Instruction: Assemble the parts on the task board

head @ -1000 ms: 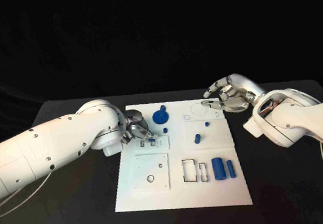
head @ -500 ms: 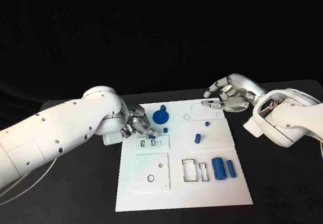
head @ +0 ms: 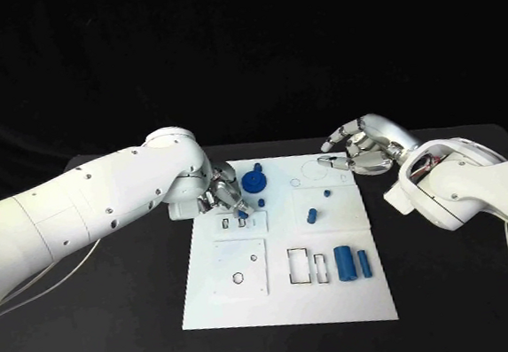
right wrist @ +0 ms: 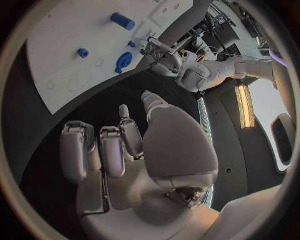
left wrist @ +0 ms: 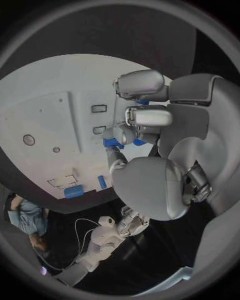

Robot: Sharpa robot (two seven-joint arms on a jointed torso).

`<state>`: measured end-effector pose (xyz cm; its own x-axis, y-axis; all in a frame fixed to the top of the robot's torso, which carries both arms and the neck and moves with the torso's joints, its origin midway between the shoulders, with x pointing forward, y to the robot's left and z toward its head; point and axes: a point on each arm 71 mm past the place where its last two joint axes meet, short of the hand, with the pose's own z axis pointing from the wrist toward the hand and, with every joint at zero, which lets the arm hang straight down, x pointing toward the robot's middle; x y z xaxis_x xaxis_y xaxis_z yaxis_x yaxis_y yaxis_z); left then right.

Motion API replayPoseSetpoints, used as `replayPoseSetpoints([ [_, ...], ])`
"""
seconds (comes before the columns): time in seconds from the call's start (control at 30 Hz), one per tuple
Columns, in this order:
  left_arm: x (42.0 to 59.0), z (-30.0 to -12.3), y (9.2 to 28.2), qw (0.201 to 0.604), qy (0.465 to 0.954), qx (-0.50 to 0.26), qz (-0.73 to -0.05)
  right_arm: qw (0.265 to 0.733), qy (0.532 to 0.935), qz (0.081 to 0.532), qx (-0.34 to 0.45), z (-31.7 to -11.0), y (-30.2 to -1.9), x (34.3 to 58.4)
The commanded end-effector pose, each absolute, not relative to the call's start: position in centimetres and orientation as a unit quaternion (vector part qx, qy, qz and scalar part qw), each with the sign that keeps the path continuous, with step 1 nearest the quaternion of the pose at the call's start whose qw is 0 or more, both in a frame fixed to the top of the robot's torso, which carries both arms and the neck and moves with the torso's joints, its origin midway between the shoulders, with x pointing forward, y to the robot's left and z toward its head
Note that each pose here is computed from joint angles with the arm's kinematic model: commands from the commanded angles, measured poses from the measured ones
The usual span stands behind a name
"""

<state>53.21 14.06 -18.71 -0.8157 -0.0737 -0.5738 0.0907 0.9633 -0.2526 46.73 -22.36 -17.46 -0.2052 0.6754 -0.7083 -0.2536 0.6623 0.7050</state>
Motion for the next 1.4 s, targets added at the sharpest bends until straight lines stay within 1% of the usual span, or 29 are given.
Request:
replayPoseSetpoints([
  [0.03, 53.1, -18.7, 13.9, 0.301, 0.945, 0.018, -0.126, 0.609, 0.680, 0.381, 0.149, -17.5, -22.2, 46.7],
  [0.27, 53.0, -18.9, 13.8, 0.310, 0.943, 0.024, -0.121, 0.609, 0.680, 0.382, 0.148, -17.5, -22.1, 46.7],
  [0.67, 52.5, -19.4, 14.2, 0.318, 0.941, 0.029, -0.115, 0.608, 0.680, 0.383, 0.147, -17.5, -22.0, 46.7],
  [1.4, 52.1, -19.7, 14.4, 0.312, 0.943, 0.031, -0.115, 0.609, 0.680, 0.382, 0.147, -17.5, -22.0, 46.7],
])
